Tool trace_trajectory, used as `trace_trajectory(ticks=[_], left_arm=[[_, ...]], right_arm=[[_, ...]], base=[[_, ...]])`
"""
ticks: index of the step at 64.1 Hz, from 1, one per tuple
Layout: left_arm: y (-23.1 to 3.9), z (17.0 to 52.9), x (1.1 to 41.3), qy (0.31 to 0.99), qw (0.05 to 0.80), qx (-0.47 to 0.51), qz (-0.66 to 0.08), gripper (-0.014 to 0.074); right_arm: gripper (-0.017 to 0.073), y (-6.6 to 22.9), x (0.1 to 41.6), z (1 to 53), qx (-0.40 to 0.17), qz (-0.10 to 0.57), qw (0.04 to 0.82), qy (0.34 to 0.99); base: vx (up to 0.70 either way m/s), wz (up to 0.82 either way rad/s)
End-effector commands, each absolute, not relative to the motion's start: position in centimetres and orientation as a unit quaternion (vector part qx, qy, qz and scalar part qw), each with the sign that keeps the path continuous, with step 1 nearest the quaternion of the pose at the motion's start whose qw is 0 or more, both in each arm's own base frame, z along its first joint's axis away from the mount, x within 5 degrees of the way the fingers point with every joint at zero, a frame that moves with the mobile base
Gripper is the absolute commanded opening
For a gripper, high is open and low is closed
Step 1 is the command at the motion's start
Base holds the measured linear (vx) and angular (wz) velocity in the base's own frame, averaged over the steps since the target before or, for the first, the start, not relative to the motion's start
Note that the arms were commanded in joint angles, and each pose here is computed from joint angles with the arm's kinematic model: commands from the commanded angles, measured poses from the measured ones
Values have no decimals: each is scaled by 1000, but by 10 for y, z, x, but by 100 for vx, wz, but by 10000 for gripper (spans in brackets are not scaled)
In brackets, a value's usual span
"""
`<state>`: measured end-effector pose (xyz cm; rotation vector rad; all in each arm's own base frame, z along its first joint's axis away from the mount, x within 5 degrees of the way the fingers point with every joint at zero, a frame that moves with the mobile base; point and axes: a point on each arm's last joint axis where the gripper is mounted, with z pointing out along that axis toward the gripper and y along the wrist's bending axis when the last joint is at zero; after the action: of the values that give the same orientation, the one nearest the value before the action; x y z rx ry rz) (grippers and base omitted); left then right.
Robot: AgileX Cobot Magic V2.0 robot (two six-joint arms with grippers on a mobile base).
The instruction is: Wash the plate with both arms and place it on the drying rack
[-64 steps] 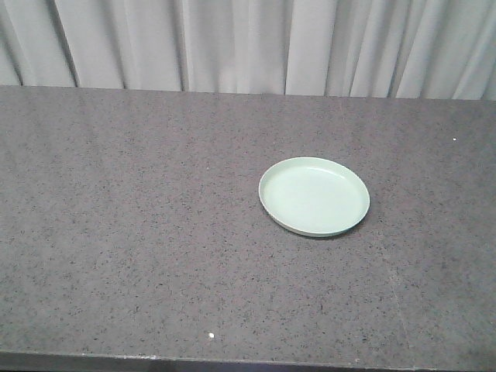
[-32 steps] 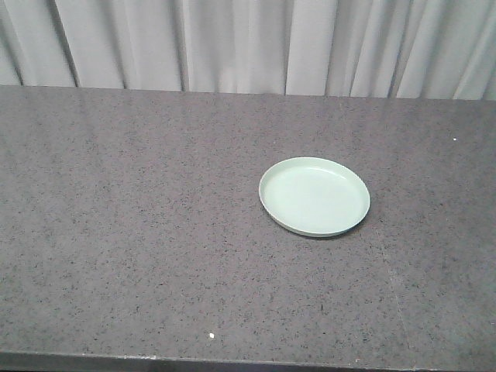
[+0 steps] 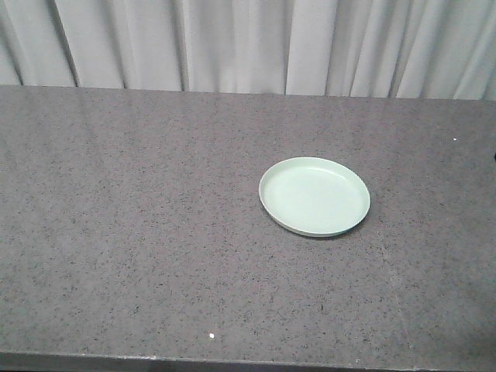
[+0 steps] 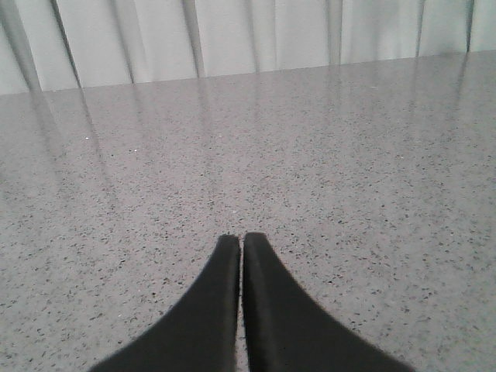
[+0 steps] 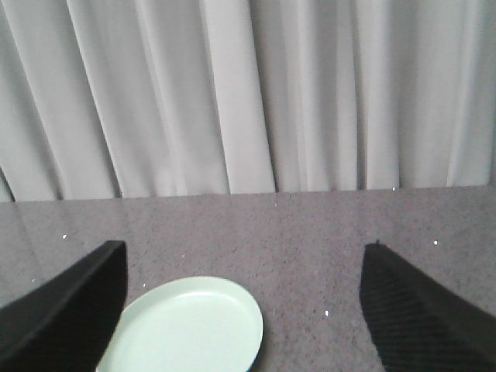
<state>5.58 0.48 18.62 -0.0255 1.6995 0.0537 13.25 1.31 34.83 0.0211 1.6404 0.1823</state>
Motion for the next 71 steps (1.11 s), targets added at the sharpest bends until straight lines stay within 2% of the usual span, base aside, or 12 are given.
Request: trace_trajectory(ticks=[1,11,22,36,53,71], left_arm=[[3,185,56,733,680,-4,16,-6],[3,185,56,733,680,-4,16,-6],[3,185,56,733,680,-4,16,-6],[3,185,56,733,680,-4,16,-6],[3,185,56,733,680,-4,16,-6],[3,185,56,733,680,-4,16,-6]], right_arm=[[671,11,143,371,12,66,729,681],[631,15,167,393,-35,39,689,723],[577,24,214,418,-100,21,613,784],[573,37,284,423,-138,53,502,852],[573,50,365,397,-160,89,381,906],[573,56,419,365,-158,105,303,934]], base=[[0,0],[0,0],[0,0],[0,0],[0,0],[0,0]])
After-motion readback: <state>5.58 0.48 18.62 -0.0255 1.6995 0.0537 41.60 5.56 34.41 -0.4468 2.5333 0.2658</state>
